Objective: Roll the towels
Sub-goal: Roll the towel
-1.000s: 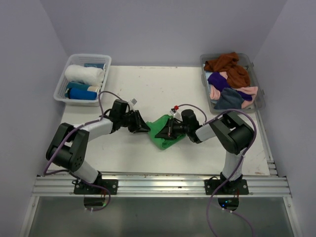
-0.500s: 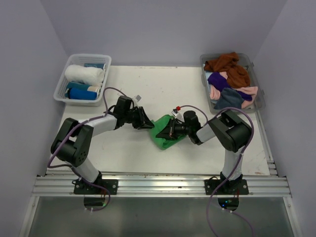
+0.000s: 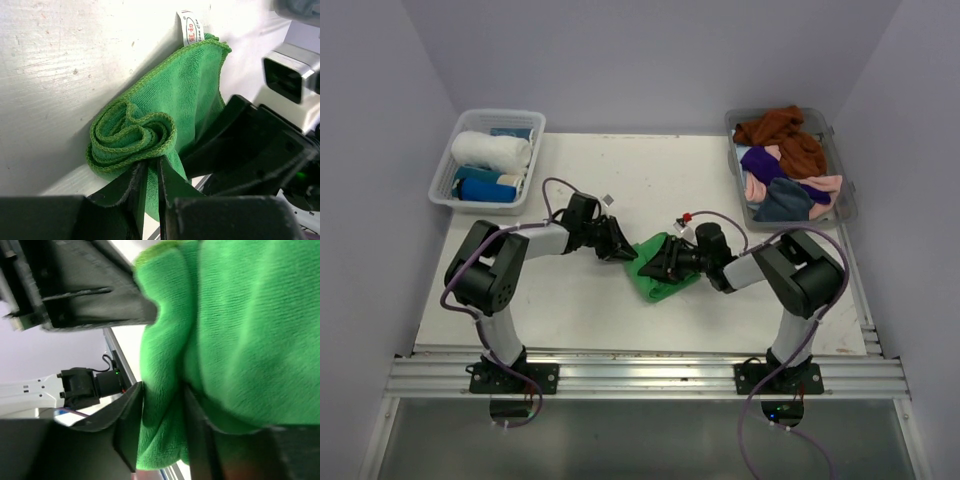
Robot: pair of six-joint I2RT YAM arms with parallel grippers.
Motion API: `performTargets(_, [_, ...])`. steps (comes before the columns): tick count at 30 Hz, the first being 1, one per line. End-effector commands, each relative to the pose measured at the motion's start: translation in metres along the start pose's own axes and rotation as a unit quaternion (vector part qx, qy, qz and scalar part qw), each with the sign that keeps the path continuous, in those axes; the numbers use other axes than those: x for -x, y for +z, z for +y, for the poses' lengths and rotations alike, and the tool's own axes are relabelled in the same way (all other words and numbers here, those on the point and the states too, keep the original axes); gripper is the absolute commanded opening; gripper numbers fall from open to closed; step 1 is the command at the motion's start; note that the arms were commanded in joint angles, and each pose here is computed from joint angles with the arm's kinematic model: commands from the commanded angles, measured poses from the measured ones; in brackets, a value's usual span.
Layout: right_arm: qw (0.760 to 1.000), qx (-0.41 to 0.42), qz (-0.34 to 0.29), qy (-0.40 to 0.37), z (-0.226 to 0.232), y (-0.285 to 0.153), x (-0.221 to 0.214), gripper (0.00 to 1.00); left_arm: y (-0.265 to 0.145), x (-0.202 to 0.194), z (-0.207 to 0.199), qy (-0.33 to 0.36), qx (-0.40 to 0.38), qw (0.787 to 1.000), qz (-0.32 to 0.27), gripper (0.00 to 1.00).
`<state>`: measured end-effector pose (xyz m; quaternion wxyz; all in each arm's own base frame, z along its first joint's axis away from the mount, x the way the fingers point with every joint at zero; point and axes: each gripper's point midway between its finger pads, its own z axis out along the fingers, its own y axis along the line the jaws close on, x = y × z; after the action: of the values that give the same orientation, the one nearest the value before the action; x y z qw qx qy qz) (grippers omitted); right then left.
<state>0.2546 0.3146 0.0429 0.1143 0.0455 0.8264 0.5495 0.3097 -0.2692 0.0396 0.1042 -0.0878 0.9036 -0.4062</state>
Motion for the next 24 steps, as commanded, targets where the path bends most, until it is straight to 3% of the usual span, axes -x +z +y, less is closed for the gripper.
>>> performTargets(1, [0.997, -0.079, -0.009, -0.016, -0.018, -0.019, -0.006, 0.46, 0.012, -0.004, 0.042, -0.017, 0.083, 0.996, 0.0, 0.17])
performTargets(3, [0.993, -0.095, -0.03, -0.062, -0.007, -0.029, 0.003, 0.52, 0.011, -0.007, 0.048, -0.02, 0.095, 0.995, 0.005, 0.17])
performTargets(10, [0.982, -0.149, -0.007, -0.114, 0.002, -0.048, -0.003, 0.53, 0.012, -0.011, 0.058, -0.025, 0.112, 0.993, 0.009, 0.17])
performTargets(24, [0.977, -0.132, 0.025, -0.167, 0.032, -0.022, -0.009, 0.54, 0.01, -0.011, 0.057, -0.027, 0.114, 0.993, 0.01, 0.16])
